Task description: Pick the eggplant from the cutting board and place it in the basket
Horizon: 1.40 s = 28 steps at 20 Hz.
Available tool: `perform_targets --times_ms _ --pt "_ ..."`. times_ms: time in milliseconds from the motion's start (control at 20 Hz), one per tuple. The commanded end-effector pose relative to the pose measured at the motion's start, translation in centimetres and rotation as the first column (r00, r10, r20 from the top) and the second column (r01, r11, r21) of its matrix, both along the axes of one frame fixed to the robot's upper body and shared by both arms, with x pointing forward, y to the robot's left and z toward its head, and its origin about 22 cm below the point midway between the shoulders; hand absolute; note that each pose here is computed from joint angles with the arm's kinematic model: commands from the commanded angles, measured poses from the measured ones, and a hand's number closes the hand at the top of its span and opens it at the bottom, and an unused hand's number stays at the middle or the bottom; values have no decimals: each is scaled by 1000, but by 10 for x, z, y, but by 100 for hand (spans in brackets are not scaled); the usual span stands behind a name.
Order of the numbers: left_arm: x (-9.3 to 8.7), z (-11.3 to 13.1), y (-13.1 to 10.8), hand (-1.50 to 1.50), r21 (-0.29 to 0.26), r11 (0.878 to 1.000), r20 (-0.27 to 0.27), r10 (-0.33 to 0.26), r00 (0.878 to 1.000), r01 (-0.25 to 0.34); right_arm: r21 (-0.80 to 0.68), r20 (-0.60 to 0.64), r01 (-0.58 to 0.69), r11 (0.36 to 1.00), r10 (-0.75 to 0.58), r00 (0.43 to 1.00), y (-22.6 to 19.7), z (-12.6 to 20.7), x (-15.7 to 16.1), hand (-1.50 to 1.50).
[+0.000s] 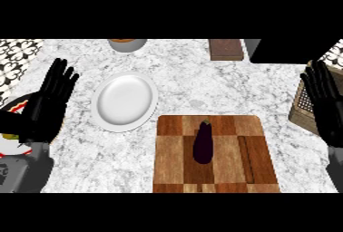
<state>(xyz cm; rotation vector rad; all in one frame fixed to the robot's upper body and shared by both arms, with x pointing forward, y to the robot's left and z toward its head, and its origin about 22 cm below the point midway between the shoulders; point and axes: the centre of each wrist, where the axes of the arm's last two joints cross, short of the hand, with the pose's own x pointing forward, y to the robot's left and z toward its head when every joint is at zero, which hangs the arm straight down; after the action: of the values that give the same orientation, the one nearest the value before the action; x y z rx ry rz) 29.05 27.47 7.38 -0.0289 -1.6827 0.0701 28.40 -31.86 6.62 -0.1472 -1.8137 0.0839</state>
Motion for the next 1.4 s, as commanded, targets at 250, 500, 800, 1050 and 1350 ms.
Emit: perform_targets --times_ms 250,500,800,1050,1350 --pt "2 -13 35 0 259 966 -174 62 983 -15 177 102 -335 925 322 941 59 42 72 150" --pt "2 -27 22 0 214 975 -265 7 964 52 -420 61 -573 704 652 756 160 8 36 -150" --pt "3 -41 45 0 223 975 -295 81 952 -13 -392 45 -490 779 548 836 272 23 23 -150" --pt "7 -30 35 0 247 969 -269 81 960 -13 -507 -223 -498 703 451 864 297 77 48 -150" --pt "3 -39 47 0 233 972 -293 93 952 -23 -850 -282 -299 433 105 954 257 142 89 -150"
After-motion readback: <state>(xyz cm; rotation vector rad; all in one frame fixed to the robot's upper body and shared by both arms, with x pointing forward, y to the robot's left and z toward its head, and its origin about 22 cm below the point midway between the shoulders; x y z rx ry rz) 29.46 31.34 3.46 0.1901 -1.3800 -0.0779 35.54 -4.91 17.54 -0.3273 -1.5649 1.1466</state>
